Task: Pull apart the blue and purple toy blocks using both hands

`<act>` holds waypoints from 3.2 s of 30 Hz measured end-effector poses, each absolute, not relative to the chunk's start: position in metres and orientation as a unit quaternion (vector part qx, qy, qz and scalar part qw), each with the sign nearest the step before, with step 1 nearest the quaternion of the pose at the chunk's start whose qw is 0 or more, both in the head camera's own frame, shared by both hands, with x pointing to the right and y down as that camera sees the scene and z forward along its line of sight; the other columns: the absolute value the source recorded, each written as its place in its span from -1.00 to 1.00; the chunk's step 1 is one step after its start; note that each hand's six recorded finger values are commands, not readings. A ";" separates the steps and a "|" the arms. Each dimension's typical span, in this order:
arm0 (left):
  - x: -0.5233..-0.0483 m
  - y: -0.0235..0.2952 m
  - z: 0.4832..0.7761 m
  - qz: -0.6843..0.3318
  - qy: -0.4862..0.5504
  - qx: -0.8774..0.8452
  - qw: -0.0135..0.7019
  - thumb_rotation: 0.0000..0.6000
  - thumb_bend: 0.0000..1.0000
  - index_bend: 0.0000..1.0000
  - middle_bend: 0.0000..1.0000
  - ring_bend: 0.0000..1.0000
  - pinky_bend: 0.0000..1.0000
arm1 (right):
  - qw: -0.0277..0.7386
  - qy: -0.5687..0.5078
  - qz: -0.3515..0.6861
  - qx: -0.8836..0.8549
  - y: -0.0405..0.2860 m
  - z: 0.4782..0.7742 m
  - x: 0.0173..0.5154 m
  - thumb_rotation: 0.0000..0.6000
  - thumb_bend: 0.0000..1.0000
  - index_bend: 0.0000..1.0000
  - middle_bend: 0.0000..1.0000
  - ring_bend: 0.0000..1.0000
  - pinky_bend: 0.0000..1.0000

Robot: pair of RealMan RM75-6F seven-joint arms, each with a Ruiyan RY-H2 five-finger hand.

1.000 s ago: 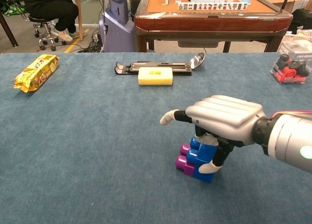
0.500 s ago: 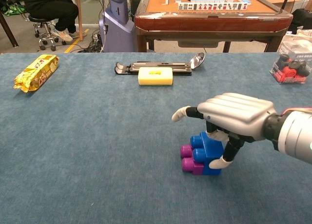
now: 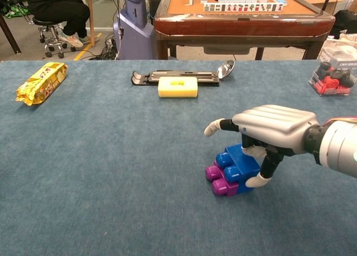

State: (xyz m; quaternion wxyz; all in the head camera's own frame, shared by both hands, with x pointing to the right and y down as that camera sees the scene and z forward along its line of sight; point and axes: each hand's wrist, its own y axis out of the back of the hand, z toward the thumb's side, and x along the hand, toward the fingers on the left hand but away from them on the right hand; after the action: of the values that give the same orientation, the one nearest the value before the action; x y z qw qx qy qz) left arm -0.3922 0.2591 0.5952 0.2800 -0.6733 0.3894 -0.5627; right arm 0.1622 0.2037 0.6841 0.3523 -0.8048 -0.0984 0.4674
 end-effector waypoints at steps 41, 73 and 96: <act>-0.390 0.262 0.597 -0.563 0.388 -0.675 0.278 1.00 -0.95 -0.49 -0.03 -0.08 0.47 | 0.315 -0.051 0.506 -0.801 0.192 0.686 0.161 1.00 -0.84 -0.47 0.99 0.95 0.96; -0.386 0.260 0.597 -0.558 0.388 -0.678 0.280 1.00 -0.95 -0.49 -0.03 -0.08 0.47 | 0.309 -0.074 0.501 -0.805 0.183 0.677 0.167 1.00 -0.20 -0.06 1.00 0.97 0.97; -0.300 0.178 0.595 -0.442 0.417 -0.747 0.271 1.00 -0.95 -0.49 0.14 0.05 0.51 | 0.303 -0.216 0.477 -0.796 0.105 0.591 0.220 1.00 -0.12 0.09 1.00 0.99 0.98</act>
State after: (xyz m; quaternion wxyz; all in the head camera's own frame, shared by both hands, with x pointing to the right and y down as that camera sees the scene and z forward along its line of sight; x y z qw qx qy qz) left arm -0.3004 0.1781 0.5949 0.2708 -0.7469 0.4169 -0.4417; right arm 0.2196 0.1052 0.5911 0.3026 -0.7963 -0.2158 0.4773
